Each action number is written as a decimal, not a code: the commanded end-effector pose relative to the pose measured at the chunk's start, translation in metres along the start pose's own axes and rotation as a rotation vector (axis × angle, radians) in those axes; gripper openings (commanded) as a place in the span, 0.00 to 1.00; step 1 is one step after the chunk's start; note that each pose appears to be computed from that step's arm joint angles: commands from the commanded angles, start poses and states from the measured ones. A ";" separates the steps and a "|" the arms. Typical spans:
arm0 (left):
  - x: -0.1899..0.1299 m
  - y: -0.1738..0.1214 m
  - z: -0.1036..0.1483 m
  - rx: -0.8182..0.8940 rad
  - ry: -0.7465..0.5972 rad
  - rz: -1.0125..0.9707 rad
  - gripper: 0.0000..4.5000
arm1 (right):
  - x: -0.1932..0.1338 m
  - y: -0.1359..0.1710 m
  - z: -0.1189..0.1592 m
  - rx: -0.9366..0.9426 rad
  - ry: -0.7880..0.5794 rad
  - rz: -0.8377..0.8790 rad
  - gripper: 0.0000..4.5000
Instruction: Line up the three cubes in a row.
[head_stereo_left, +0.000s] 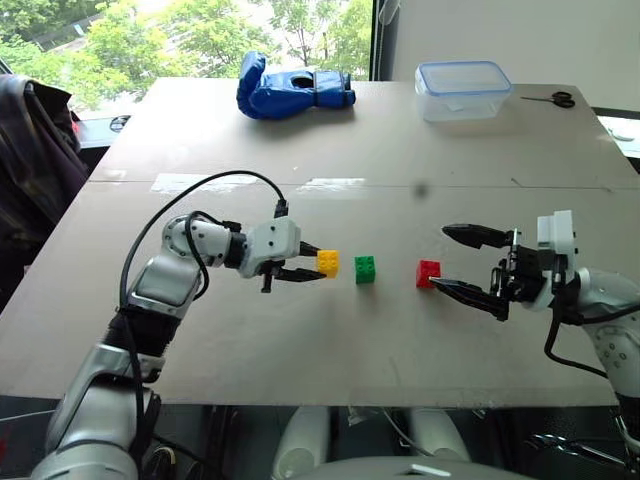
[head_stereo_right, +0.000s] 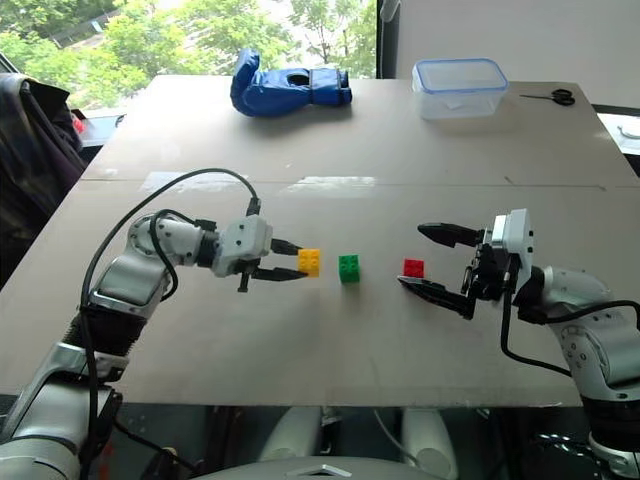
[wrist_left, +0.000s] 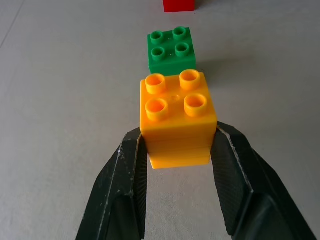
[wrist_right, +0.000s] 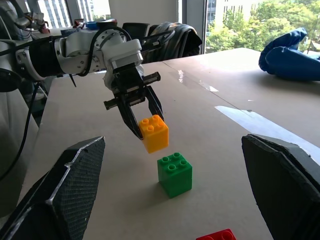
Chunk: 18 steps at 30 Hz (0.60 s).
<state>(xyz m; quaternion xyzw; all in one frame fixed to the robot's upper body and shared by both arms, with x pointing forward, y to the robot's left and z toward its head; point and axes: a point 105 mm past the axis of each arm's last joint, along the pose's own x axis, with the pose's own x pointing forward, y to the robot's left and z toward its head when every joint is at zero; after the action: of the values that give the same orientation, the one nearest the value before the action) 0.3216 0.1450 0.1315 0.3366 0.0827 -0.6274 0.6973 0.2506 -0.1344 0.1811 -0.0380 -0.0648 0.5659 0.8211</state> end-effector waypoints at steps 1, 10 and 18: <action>-0.001 0.005 -0.002 0.002 -0.019 -0.027 0.27 | -0.001 0.005 0.011 -0.051 -0.022 -0.004 1.00; -0.011 -0.005 -0.029 -0.019 0.026 -0.087 0.27 | -0.002 0.006 0.010 -0.052 -0.017 -0.018 1.00; -0.016 -0.012 -0.048 -0.076 0.040 -0.078 0.27 | -0.002 0.006 0.010 -0.050 -0.016 -0.013 1.00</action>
<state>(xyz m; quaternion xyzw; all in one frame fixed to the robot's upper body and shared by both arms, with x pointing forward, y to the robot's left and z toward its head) 0.3252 0.1708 0.1099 0.3207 0.0993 -0.6529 0.6790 0.2480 -0.1352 0.1778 -0.0352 -0.0608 0.5554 0.8286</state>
